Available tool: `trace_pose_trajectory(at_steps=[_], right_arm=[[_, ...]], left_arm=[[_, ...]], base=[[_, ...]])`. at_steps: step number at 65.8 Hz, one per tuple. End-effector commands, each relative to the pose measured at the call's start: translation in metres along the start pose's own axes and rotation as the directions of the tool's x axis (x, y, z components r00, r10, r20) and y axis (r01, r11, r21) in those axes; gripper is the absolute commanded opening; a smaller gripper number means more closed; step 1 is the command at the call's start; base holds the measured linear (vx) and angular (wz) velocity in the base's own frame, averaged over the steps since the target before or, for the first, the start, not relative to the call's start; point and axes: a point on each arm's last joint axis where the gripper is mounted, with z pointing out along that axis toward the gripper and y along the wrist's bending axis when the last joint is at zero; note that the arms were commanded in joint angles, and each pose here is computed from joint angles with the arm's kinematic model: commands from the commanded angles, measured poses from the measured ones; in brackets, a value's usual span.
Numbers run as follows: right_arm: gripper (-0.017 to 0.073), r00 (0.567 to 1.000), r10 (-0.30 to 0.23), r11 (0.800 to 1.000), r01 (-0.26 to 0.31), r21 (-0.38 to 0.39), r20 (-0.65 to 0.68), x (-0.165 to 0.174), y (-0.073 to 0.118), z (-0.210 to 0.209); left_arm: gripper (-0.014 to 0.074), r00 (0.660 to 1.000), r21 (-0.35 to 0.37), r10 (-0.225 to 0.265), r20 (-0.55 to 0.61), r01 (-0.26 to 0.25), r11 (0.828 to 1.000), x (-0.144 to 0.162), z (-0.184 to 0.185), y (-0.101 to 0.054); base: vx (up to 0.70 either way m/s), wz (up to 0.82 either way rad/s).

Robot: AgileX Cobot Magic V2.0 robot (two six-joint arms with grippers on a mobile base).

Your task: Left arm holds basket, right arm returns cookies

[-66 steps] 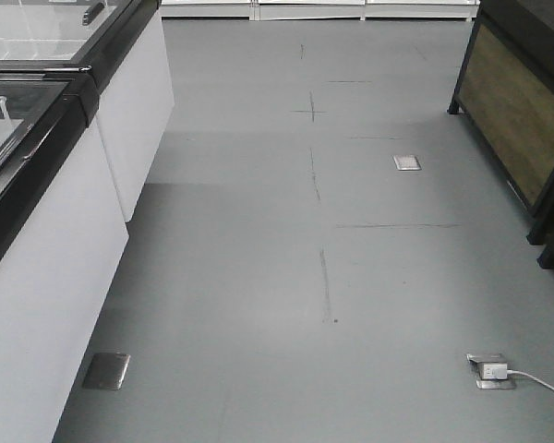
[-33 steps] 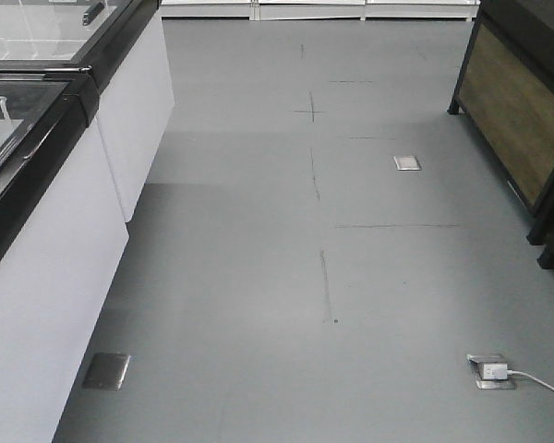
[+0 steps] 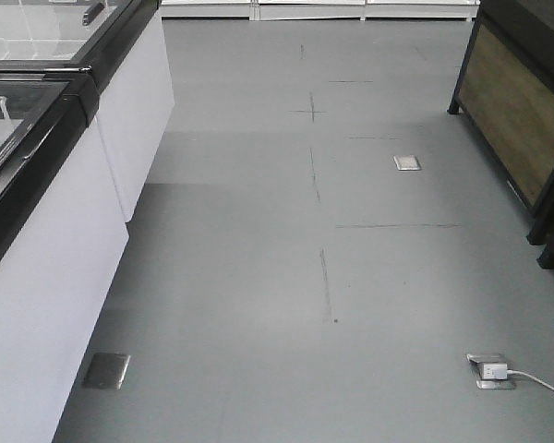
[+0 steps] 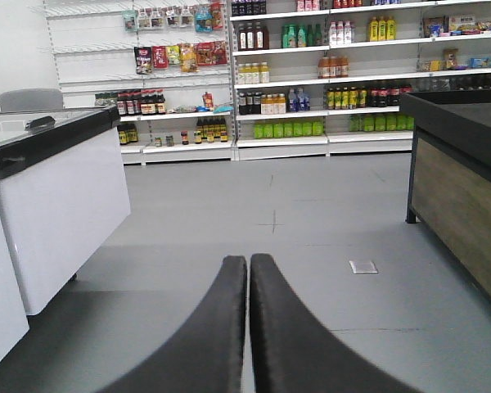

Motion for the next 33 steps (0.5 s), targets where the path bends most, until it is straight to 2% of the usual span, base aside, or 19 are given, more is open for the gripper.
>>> trace_pose_trajectory(at_steps=[1,10,20,28,33], right_arm=[[-0.0009,0.997,-0.002,1.000,0.002,-0.002,0.083,-0.007,0.000,-0.001],[-0.0009,0.997,-0.002,1.000,0.002,-0.002,0.083,-0.007,0.000,-0.001],[-0.0009,0.997,-0.002,1.000,0.002,-0.002,0.083,-0.007,0.000,-0.001],[-0.0009,0.997,-0.002,1.000,0.002,-0.002,0.083,-0.007,0.000,-0.001],[-0.0009,0.997,-0.002,1.000,0.002,-0.002,0.083,-0.007,0.000,-0.001]], left_arm=[[-0.0008,0.994,0.187,0.055,-0.091,-0.038,0.982,0.035,0.010,-0.055],[-0.0008,0.971,0.224,0.072,-0.227,-0.020,0.974,0.076,0.037,-0.067],[-0.0008,0.919,0.248,0.080,-0.387,0.020,0.969,0.132,0.062,-0.075],[-0.0008,0.850,0.292,0.157,-0.502,-0.004,0.956,0.182,0.073,-0.082],[-0.0008,0.793,0.306,0.197,-0.576,-0.014,0.952,0.215,0.077,-0.085]], base=[[0.00,0.00],[0.00,0.00],[0.00,0.00],[0.00,0.00],[0.00,0.00]])
